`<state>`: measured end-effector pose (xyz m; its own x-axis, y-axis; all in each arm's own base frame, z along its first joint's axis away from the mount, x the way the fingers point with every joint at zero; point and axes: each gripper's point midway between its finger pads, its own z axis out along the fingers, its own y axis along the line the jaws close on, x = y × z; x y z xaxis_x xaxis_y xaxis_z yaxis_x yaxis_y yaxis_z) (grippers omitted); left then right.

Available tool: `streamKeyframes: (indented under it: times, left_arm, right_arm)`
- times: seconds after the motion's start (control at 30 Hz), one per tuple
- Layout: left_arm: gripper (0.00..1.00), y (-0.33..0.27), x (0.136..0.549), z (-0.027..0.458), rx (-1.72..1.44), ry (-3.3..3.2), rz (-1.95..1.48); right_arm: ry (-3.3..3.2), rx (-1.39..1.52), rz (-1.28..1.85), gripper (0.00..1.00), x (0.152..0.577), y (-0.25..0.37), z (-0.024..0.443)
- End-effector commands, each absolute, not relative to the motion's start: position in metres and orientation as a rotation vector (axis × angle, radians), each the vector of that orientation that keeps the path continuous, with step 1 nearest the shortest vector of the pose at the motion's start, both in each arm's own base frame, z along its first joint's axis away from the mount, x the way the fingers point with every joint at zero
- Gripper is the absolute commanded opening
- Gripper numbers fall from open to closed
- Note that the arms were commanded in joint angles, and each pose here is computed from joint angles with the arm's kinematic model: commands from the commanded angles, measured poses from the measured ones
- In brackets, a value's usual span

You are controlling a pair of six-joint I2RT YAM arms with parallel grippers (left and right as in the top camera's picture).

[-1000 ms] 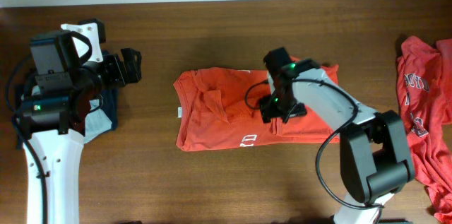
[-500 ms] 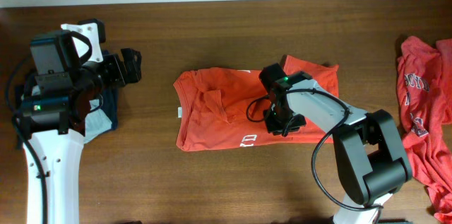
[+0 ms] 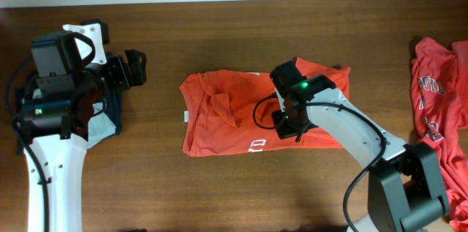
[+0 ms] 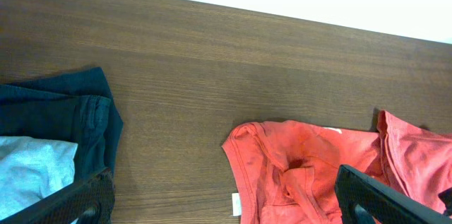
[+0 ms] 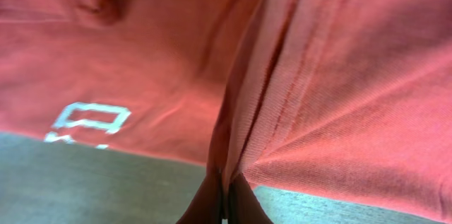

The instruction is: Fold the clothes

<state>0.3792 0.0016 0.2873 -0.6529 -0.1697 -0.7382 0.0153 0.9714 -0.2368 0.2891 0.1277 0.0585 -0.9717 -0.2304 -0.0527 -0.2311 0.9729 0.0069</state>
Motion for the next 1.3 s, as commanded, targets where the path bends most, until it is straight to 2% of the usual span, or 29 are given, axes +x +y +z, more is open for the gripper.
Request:
streamKeyframes:
  times: [0.0,0.23,0.27,0.3,0.33,0.73,0.9,1.07,1.27]
  left_arm:
    - [0.99,0.001,0.377,0.301,-0.076,2.229,-0.278]
    - [0.99,0.001,0.376,0.301,-0.076,2.229,-0.277]
    - [0.99,0.001,0.376,0.301,-0.076,2.229,-0.278]
    - [0.99,0.001,0.376,0.301,-0.076,2.229,-0.278]
    - [0.99,0.001,0.376,0.301,-0.077,2.230,-0.278]
    - [0.99,0.001,0.367,0.276,-0.088,2.342,-0.281]
    - [0.99,-0.008,0.364,0.237,-0.100,2.493,-0.363]
    - [0.99,-0.031,0.369,0.192,-0.060,2.639,-0.484]
    - [0.99,-0.071,0.373,0.131,0.137,2.793,-0.624]
  right_arm:
    - [3.072,-0.446,0.052,0.04,0.278,0.142,0.060]
    - [3.072,-0.564,0.047,0.05,0.264,0.161,0.056]
    - [3.068,-0.577,0.047,0.13,0.263,0.164,0.056]
    - [3.068,-0.577,0.047,0.38,0.263,0.163,0.056]
    - [3.068,-0.575,0.047,0.58,0.263,0.163,0.056]
    - [3.043,-0.206,0.044,0.74,0.300,0.114,0.075]
    - [3.025,-0.019,0.183,0.82,0.317,0.090,0.084]
    - [3.007,0.138,0.331,0.83,0.326,0.068,0.087]
    - [2.969,0.251,0.492,0.84,0.332,0.046,0.092]
